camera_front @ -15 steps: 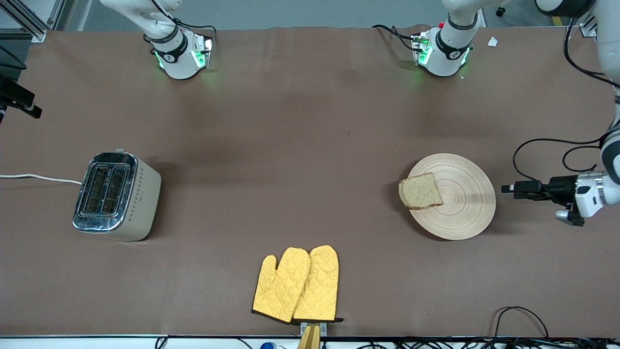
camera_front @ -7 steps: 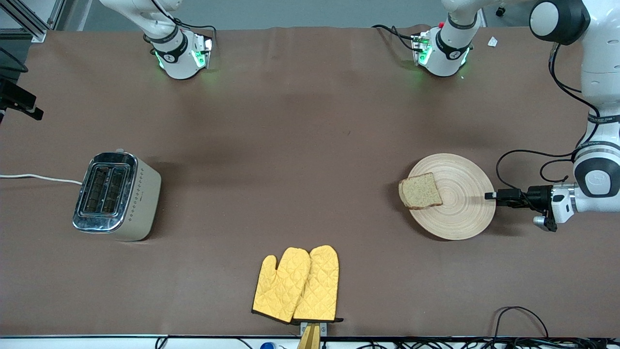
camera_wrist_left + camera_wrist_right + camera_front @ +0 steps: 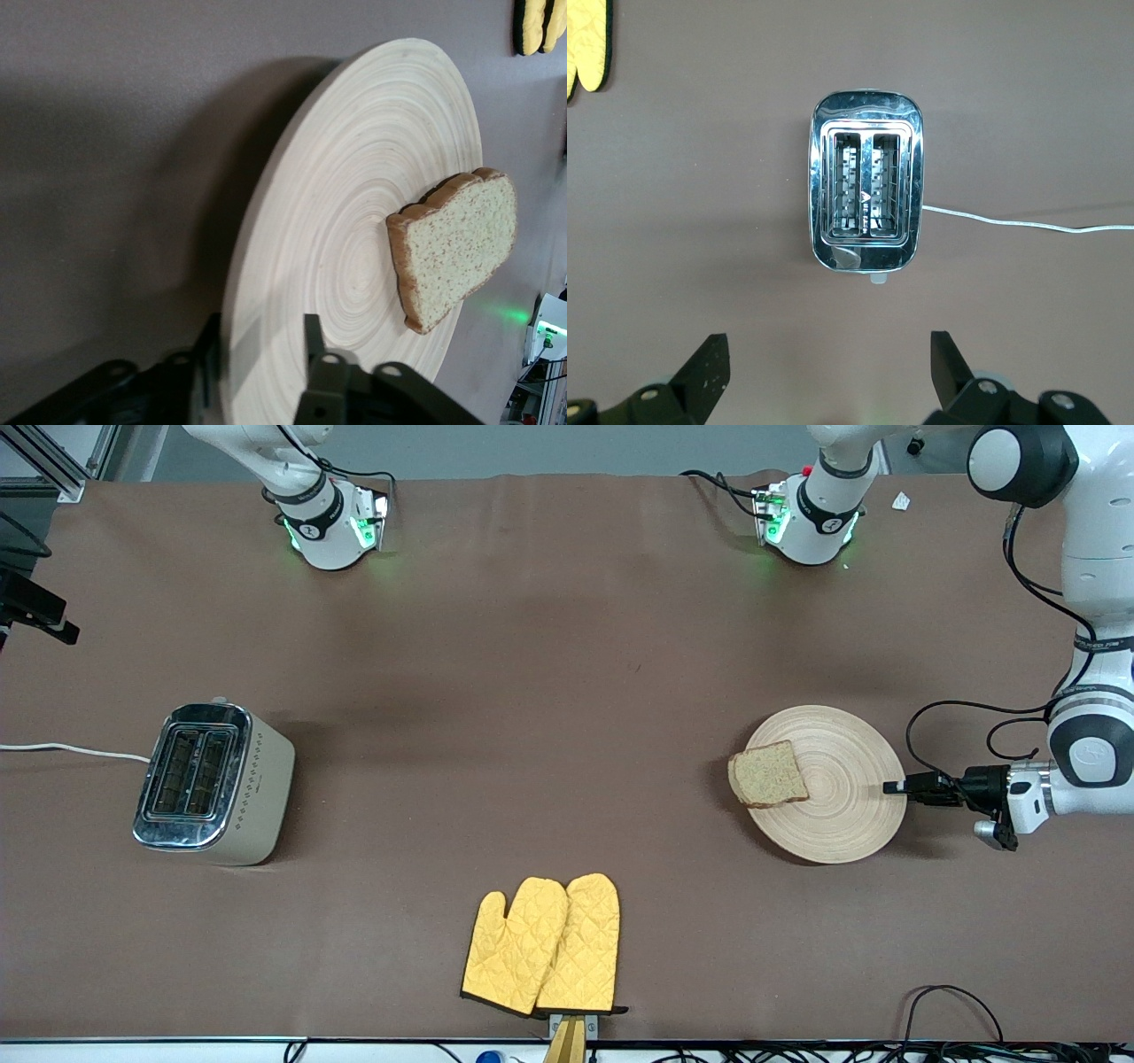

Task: Move plate and put bread in toaster
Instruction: 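Reach the left gripper to the wooden plate rim and grip it, then slide the wooden plate with the left gripper toward the toaster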

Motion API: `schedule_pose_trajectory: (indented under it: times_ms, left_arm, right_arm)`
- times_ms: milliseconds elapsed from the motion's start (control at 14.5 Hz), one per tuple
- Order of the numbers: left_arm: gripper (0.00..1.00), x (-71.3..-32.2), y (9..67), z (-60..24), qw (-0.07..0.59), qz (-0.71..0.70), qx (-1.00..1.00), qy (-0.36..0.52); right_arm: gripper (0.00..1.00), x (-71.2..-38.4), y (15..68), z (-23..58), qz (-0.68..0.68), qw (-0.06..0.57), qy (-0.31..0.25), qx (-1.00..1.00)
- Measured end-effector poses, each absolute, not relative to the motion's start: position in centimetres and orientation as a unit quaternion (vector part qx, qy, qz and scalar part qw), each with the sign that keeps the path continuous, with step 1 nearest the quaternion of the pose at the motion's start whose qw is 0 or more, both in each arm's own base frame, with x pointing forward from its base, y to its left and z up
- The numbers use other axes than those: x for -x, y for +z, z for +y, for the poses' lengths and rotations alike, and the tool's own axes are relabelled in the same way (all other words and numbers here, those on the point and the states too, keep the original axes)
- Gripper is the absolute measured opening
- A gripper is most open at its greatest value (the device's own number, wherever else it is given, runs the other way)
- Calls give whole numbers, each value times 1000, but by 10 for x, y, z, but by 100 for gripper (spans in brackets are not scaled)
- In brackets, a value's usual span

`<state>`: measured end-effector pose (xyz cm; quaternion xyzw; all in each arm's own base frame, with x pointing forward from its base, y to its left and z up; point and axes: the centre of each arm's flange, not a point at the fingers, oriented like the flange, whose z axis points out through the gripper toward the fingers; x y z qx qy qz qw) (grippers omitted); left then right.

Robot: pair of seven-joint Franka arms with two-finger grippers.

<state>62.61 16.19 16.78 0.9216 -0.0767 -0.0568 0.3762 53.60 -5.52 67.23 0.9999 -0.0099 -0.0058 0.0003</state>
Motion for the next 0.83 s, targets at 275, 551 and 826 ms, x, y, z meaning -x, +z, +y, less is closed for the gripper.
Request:
schedule_pose_trajectory:
  times_ms: [275,551,826]
  left_arm:
    - [12,-626,167,161,392,-110,-912,-37]
    - [12,-632,170,144,410,-124,-903,-28]
    - [10,-649,181,78,452,-104,-885,-43]
  right_arm:
    - [100,-536,672,-56,-10,0,-6,-1000]
    - [100,-536,673,-57,-11,0,-5,-1000]
    - [100,-533,673,-78,-31,-4,-5,-999]
